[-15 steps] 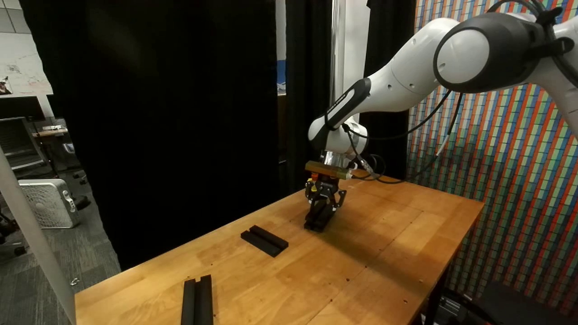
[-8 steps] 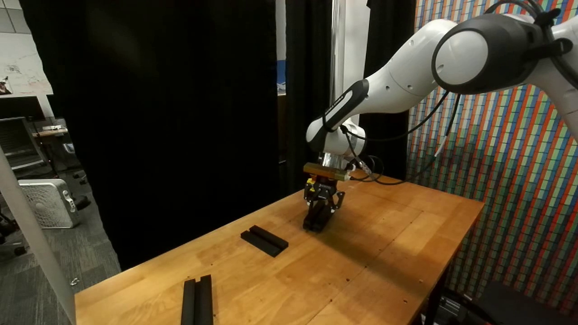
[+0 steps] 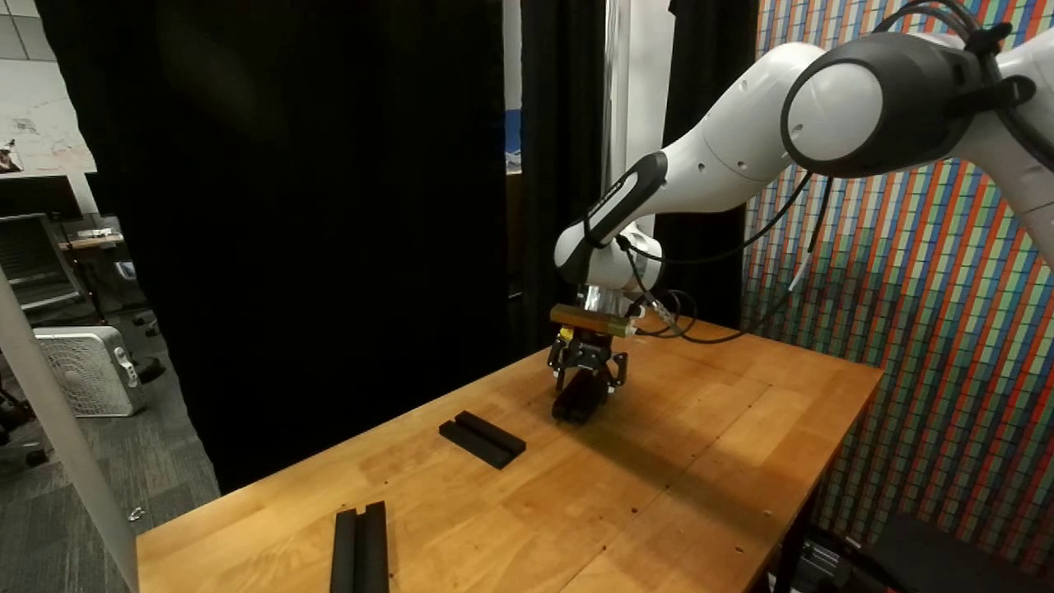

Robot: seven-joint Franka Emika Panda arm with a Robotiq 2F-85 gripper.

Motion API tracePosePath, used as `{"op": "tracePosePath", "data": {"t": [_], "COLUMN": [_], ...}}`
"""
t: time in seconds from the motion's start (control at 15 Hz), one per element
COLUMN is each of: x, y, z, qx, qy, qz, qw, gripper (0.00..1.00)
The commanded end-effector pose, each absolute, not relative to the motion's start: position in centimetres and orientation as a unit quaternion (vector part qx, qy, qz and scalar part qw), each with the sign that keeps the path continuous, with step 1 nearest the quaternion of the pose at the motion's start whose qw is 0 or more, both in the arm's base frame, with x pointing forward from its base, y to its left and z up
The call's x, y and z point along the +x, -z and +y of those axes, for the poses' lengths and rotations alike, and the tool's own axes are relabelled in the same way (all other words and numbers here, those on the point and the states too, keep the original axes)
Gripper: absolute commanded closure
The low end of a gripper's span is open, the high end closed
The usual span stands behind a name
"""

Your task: Stack the black objects

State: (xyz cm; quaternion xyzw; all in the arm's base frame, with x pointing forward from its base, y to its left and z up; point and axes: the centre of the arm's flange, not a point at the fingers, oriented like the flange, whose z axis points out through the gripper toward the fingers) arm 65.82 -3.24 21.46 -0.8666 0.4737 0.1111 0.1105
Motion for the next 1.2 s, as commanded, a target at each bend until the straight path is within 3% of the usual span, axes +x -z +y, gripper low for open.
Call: {"op": "tracePosePath", "data": {"t": [0.0,0.4,1.13], "x": [66.7,66.7,64.4], "y": [-22.5,-24.0,-26.1], "z": [-2.7,-1.1,0.7], "qx": [-0.872,-0.904,-0.896], "qy": [-0.093,-0.018,0.039], "qz": [0.471,0.427,0.44], "qw": [0.092,0.015,-0.045], "gripper": [0.0,0.0,0.0]}}
